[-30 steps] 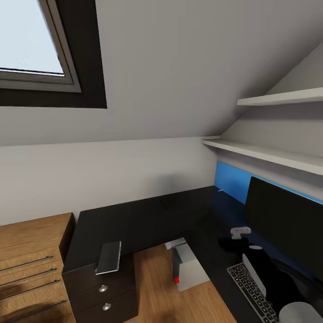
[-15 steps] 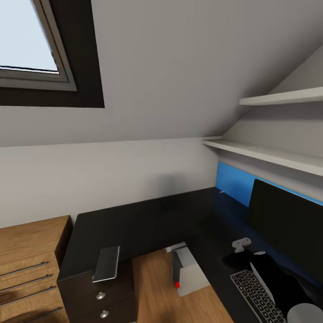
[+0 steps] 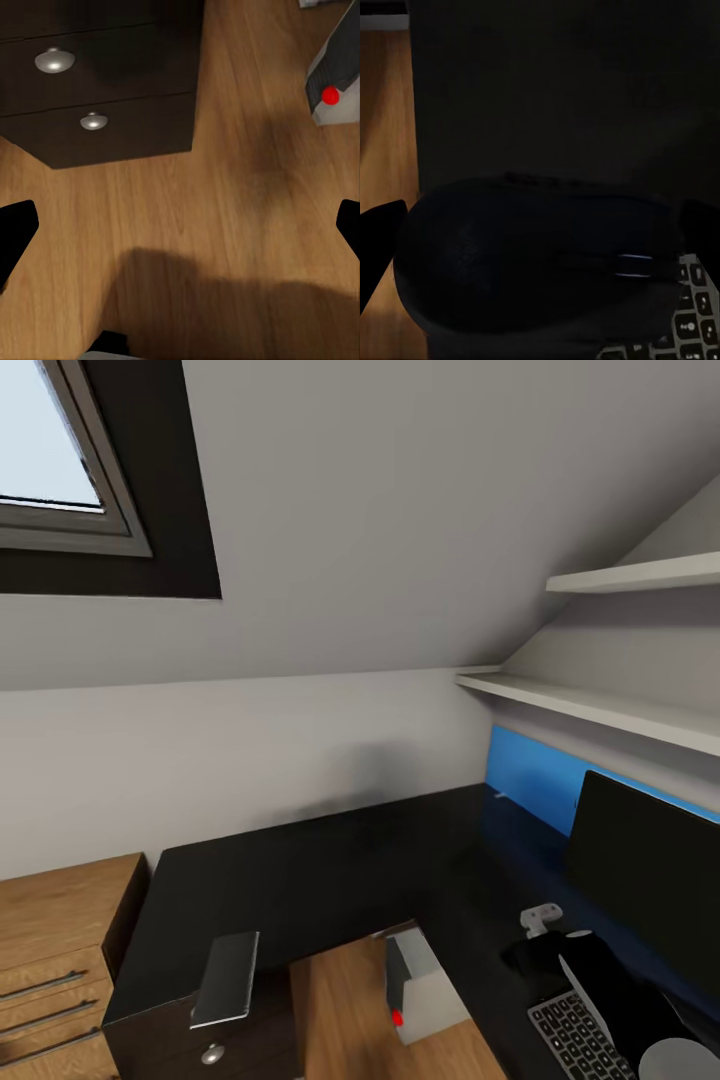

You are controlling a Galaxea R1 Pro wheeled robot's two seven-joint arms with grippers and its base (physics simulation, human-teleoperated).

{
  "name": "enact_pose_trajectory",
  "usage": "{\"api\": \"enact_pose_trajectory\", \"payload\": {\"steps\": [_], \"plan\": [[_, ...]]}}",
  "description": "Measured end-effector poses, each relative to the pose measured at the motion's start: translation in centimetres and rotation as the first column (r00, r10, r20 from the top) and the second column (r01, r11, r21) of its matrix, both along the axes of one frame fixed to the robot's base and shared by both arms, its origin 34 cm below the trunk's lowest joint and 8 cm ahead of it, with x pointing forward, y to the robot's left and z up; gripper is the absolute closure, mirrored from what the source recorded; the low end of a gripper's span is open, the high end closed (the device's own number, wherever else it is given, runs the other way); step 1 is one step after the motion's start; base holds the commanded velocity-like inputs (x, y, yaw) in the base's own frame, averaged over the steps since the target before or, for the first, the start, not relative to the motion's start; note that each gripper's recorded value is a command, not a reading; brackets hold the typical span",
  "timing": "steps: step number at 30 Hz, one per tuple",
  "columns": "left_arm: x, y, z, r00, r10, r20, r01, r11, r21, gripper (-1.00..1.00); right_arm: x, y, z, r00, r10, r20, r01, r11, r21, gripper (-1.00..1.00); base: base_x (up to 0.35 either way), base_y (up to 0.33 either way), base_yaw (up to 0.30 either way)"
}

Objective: In the bedroom, organize the workspace by keeping the computer under the desk, ensuring the monitor is on the desk, placing the keyboard on the desk next to the monitor, placing the mouse on the desk next to the keyboard, moving the folder from the swivel chair onto the desk next to the mouse, stacking the notebook on top of the folder with the pen on top of the notebook, and positioning the swivel chair next to the desk.

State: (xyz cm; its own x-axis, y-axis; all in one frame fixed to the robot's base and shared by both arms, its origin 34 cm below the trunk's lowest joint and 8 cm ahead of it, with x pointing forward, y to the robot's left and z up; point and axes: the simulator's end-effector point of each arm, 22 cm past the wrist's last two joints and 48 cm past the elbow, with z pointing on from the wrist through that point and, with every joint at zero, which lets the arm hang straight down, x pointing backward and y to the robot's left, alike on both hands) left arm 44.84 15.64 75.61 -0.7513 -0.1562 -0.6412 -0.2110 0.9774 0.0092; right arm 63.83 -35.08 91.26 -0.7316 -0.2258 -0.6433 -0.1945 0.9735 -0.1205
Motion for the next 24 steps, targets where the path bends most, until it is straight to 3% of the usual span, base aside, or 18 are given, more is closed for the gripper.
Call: {"api": "enact_pose_trajectory", "payload": {"steps": [13,24], "plan": [[0.5,-0.2,0.4,1.0,0.006,0.011,-0.006,1.0,-0.01,-1.0,-0.5,-1.0,-1.4,0.999,-0.008,-0.043,0.007,0.999,-0.035,1.0,0.027,0.0,0.0],[1.0,-0.3,-0.3,1.0,0.006,0.013,-0.006,1.0,-0.01,-1.0,0.2,-1.6,-2.0,0.999,-0.022,-0.031,0.021,0.998,-0.055,1.0,0.0,0.0,0.0]]}}
